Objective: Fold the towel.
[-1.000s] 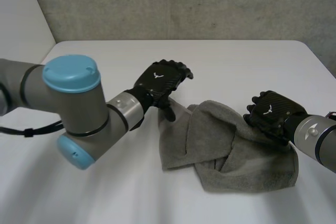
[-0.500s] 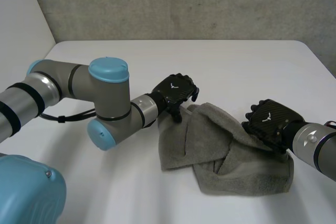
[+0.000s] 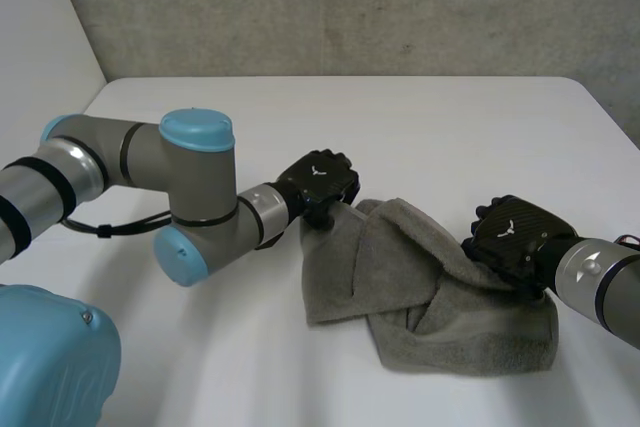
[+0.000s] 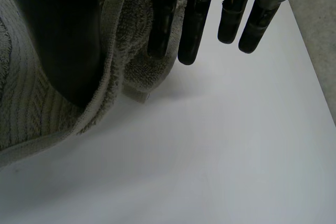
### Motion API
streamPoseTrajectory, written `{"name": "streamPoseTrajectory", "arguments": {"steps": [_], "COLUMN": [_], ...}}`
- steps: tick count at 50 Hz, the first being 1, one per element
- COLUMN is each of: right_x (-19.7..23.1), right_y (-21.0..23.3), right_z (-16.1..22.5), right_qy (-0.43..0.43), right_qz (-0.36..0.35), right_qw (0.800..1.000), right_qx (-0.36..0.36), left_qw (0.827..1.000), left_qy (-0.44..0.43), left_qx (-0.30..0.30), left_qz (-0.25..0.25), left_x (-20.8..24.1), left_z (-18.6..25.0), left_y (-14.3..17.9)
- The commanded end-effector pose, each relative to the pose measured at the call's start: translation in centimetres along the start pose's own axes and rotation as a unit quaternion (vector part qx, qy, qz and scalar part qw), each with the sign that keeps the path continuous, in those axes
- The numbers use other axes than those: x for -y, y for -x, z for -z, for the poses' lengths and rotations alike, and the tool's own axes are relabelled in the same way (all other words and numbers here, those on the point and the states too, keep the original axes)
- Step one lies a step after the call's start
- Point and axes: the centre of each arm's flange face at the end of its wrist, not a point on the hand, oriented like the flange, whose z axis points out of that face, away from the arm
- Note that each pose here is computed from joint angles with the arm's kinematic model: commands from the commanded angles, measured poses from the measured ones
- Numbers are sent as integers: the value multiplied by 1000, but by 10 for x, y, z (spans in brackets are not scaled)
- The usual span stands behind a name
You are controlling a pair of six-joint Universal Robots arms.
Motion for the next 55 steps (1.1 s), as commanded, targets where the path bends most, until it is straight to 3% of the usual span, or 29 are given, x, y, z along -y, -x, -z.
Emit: {"name": "streamPoseTrajectory", "arguments": {"steps": [1, 10, 15, 22, 29, 34, 37, 39, 40, 41, 42, 44, 45, 46, 47, 49, 51, 55], "right_x": [0, 1, 3, 16, 23, 37, 55, 90, 90, 113, 113, 153, 153, 165, 171, 169, 164, 138], "right_y": [0, 0, -3, -12, -22, -41, -66, -105, -105, -137, -137, -193, -193, -205, -207, -206, -200, -171], "right_z": [0, 2, 4, 26, 39, 22, 1, -7, -7, 0, 0, 37, 37, 56, 69, 73, 66, 41], "right_qy": [1, -1, -7, -31, -44, -77, -106, -159, -159, -199, -199, -291, -291, -331, -355, -362, -357, -323], "right_qz": [0, 1, 2, 12, 6, 12, 27, 36, 36, 37, 37, 26, 26, 14, 5, -3, -4, -14], "right_qw": [1000, 1000, 1000, 999, 999, 997, 992, 973, 973, 949, 949, 875, 874, 846, 833, 833, 843, 882], "right_qx": [0, -1, -6, -34, -1, -11, -57, -161, -162, -243, -243, -386, -387, -417, -425, -417, -401, -343], "left_qw": [1000, 998, 996, 990, 988, 981, 970, 960, 949, 935, 934, 894, 894, 871, 871, 838, 834, 855], "left_qy": [18, 26, 20, 25, 27, 6, -48, -81, -117, -156, -156, -242, -243, -295, -295, -377, -392, -373], "left_qx": [3, 19, 59, 129, 144, 187, 228, 254, 276, 304, 304, 363, 364, 382, 383, 385, 379, 351], "left_qz": [-24, -44, -57, -51, -48, -50, -73, -82, -93, -101, -101, -97, -97, -92, -92, -83, -84, -83], "left_x": [-7, -3, 15, 39, 47, 52, 74, 87, 104, 124, 124, 172, 172, 199, 199, 241, 247, 229], "left_z": [7, 17, 29, 73, 103, 108, 103, 99, 97, 97, 97, 115, 115, 133, 133, 175, 188, 188], "left_y": [3, 4, 11, 27, 30, 62, 89, 108, 121, 133, 133, 153, 153, 159, 159, 159, 161, 166]}}
